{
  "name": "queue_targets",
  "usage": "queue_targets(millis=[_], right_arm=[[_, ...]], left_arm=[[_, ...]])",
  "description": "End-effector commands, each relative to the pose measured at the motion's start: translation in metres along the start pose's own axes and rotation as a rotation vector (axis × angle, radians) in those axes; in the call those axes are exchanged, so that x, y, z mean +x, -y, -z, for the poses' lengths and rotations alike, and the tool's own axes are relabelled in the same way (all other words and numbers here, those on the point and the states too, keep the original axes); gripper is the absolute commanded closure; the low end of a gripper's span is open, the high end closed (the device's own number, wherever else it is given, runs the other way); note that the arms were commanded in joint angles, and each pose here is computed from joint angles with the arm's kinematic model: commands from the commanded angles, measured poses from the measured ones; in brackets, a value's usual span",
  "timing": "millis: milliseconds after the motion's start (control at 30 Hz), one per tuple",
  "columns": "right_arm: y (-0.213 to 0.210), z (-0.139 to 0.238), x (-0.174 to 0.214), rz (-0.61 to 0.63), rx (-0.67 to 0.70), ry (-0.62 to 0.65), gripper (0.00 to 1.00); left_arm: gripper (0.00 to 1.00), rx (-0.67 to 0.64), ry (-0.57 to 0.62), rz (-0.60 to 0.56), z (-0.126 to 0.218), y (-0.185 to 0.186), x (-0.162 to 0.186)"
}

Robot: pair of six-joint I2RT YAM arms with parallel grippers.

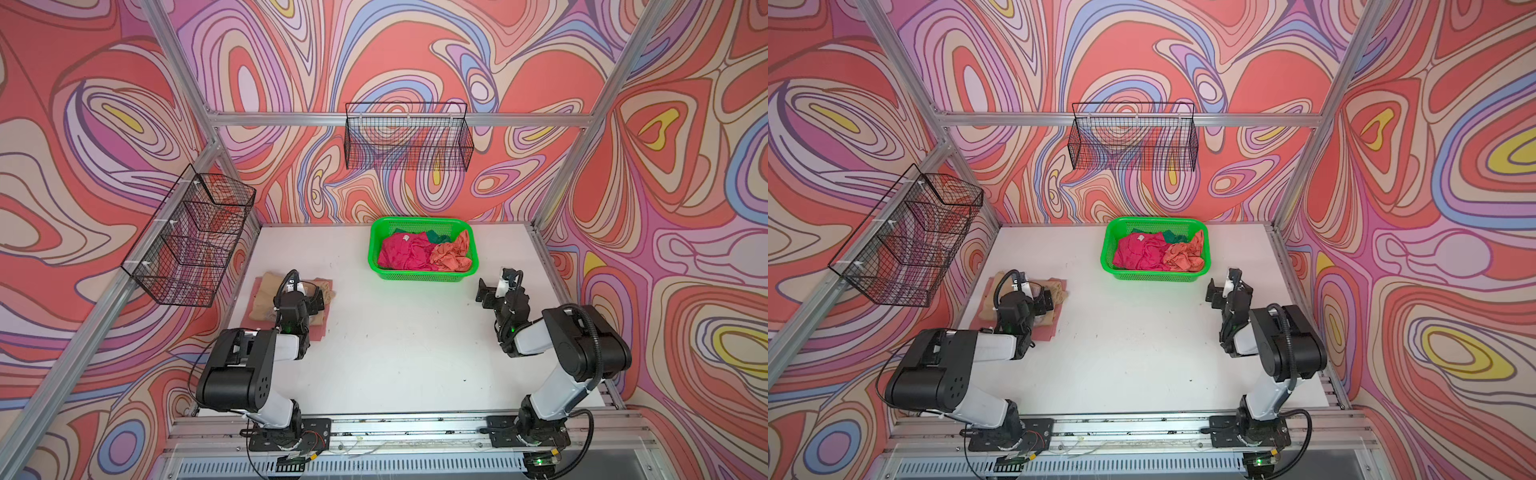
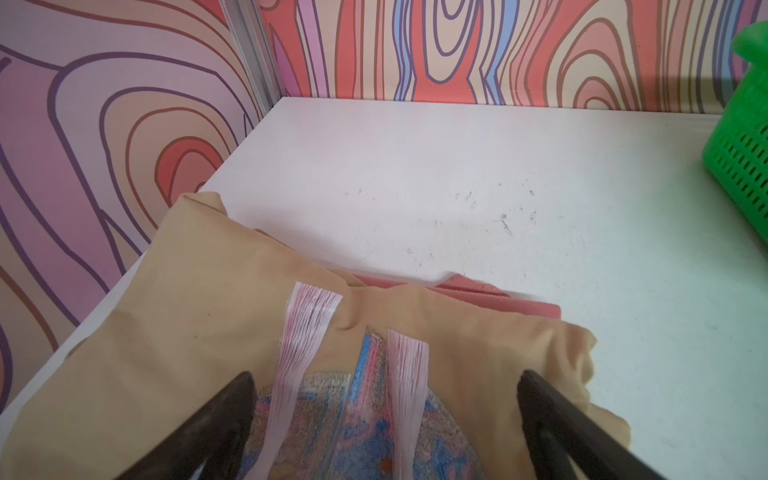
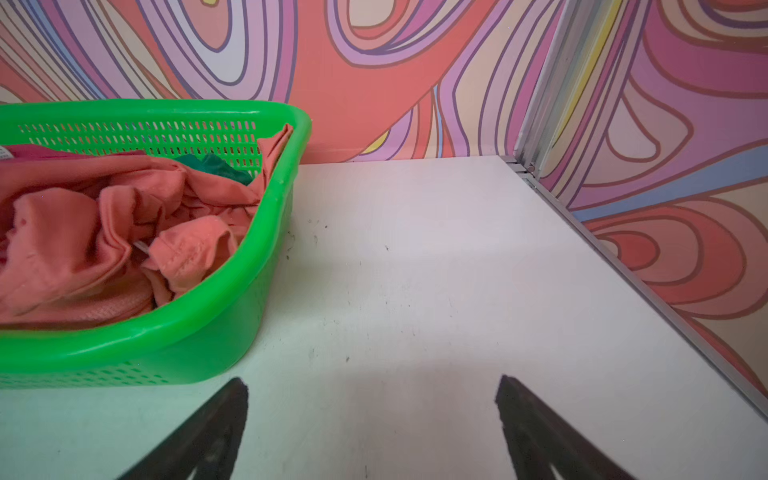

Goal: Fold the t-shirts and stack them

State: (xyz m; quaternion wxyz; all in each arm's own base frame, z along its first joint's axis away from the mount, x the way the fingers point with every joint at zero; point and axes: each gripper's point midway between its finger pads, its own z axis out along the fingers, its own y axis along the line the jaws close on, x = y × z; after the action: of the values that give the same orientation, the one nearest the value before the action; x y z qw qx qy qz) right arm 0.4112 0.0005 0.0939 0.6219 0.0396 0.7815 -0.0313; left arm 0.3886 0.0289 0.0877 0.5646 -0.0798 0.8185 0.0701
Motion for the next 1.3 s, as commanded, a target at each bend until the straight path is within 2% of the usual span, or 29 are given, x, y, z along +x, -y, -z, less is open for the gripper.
queue_targets(millis=[0,1100,1167,1233,1267], right_arm=[[0.002,-0.001,-0.013,-0.004,0.005,0.041,0.02],[0.002,-0.001,-0.014,-0.004,0.007,0.042,0.02],[0.014,-0.001,-0.021,-0.026,0.084,0.043,0.02],[0.025,-0.012,-0.049,-0.036,0.167,-0.036,0.02],[0.017,-0.013,-0.083,-0.034,0.136,-0.016,0.02]], left_arm=[[0.0,-0.008,0.025,-0.007,0.002,-0.001,-0.004],[0.0,-0.007,0.026,-0.006,0.002,0.0,-0.004],[0.0,0.005,0.008,-0.018,0.0,0.002,-0.005],[0.0,-0.032,-0.033,-0.016,0.004,-0.004,-0.012],[0.0,-0.047,-0.063,-0.02,0.005,-0.005,-0.024]])
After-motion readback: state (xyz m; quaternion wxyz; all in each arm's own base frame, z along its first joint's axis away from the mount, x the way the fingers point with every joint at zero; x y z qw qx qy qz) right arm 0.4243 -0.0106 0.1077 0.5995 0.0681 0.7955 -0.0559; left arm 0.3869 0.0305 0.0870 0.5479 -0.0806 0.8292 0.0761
